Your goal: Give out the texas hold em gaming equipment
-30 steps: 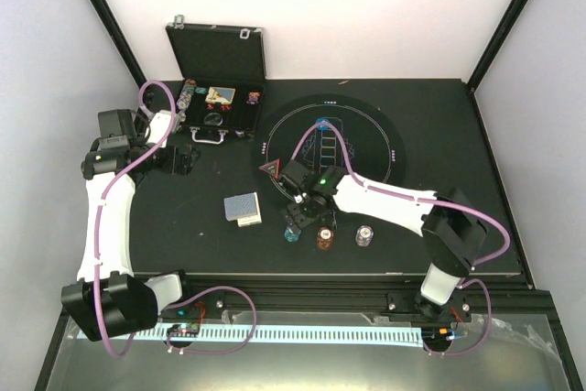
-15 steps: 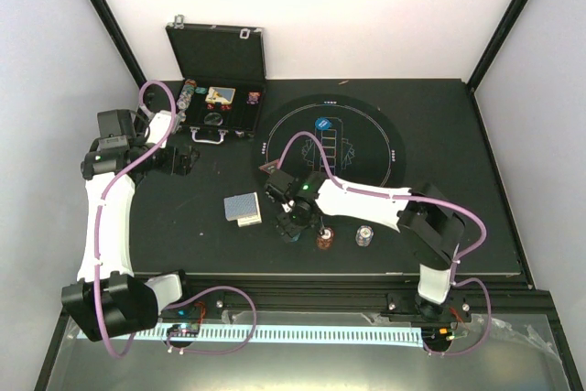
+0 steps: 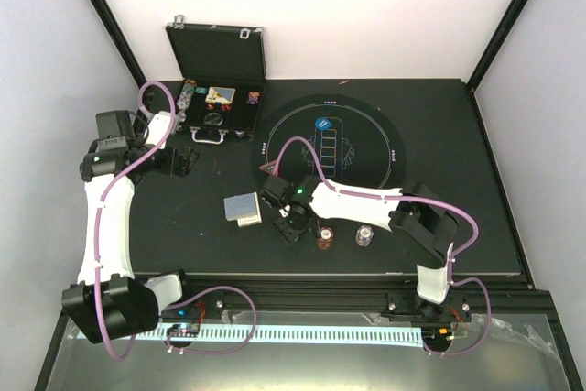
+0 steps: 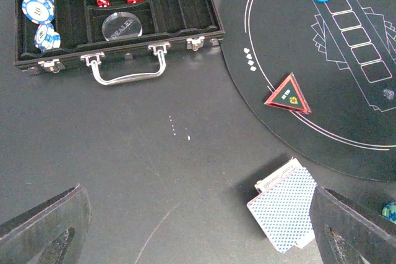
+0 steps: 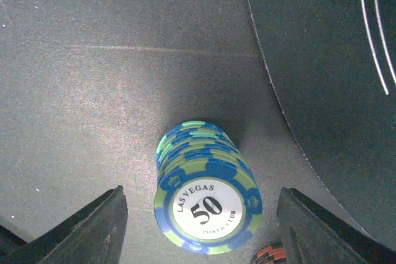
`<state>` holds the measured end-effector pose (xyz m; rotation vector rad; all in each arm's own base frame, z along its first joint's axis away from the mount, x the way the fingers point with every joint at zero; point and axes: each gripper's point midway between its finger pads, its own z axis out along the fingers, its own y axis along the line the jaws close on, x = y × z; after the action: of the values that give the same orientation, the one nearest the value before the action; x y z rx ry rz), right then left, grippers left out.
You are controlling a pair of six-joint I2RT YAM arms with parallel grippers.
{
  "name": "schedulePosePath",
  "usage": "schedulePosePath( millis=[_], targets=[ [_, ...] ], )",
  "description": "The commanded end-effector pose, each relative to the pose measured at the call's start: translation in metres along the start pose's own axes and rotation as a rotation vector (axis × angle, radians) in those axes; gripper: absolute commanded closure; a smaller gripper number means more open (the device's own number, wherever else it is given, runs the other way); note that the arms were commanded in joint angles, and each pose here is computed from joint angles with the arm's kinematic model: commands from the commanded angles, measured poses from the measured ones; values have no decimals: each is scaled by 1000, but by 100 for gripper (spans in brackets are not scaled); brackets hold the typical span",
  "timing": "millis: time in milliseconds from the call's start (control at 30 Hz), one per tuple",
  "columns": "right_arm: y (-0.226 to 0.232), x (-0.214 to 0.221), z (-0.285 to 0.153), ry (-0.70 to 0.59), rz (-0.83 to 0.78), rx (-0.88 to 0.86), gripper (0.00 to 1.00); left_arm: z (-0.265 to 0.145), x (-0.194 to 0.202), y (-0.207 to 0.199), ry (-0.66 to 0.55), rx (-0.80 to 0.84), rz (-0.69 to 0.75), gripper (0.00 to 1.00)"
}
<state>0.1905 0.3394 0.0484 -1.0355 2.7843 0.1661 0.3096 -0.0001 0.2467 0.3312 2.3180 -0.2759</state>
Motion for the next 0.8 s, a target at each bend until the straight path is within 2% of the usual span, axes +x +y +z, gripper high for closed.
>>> schedulePosePath(
  millis=[0,767],
  targets=[
    [0,-5,2,-9,-3,21,33,-11,-7,1,-21,-16,13,1],
    [-1,-9,-3,-30,-2,33,70,-8,-6,0,-18,-2,4,1]
  ],
)
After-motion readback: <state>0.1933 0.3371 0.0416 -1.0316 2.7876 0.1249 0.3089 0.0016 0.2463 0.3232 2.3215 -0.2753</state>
